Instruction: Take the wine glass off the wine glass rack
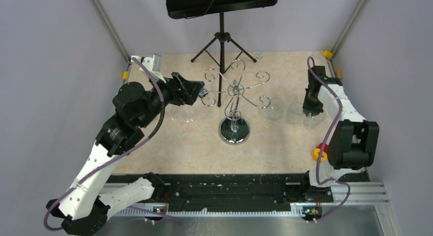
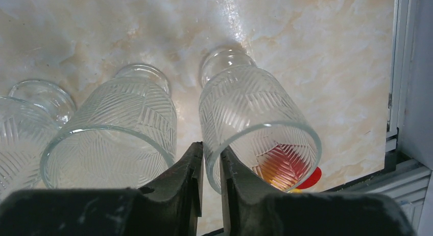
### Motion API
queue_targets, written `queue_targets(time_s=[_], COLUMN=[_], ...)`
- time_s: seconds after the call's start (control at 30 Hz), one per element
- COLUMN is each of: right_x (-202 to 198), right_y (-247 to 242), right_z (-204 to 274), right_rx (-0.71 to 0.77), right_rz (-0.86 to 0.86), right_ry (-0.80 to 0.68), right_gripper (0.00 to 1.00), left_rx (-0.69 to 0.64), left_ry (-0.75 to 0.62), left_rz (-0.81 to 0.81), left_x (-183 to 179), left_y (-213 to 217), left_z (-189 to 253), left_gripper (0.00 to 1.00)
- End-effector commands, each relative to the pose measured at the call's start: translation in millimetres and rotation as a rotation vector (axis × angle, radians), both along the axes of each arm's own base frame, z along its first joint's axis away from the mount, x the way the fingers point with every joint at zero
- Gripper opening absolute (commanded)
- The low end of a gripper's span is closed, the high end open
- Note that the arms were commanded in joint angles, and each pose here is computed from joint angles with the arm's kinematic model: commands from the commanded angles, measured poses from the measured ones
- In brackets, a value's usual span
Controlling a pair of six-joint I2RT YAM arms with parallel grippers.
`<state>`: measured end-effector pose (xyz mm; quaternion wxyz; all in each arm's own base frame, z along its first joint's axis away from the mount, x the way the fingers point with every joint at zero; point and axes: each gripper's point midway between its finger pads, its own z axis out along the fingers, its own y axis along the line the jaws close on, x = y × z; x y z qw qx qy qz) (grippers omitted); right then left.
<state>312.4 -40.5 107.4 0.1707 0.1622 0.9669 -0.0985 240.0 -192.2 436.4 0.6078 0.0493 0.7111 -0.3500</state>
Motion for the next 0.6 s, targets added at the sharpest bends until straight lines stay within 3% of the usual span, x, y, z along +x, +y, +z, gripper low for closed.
queue_targets(time_s=[0.0, 0.27, 0.43, 0.57], right_x=[8, 15, 21, 19], right_y=[-11, -13, -11, -7], right_z=[14, 34, 82, 133], right_rx=[-0.041, -0.051, -0.047, -0.034], right_rz=[-0.025, -0.025, -0.021, -0.004], right_ry=[-0.058, -0.115, -0.256, -0.410], right_gripper=[0.22, 0.33, 0.37, 0.38], left_rx=[-0.024, -0.015, 0.010, 0.067], left_ry=[-0.028, -0.001, 0.020, 0.036], left_rz=[-0.007, 0.070, 0.207, 0.314], left_x=[-4, 0, 3, -2], left_y=[2, 15, 43, 72], left_z=[13, 10, 5, -3], left_gripper=[0.86, 0.86, 0.86, 0.94])
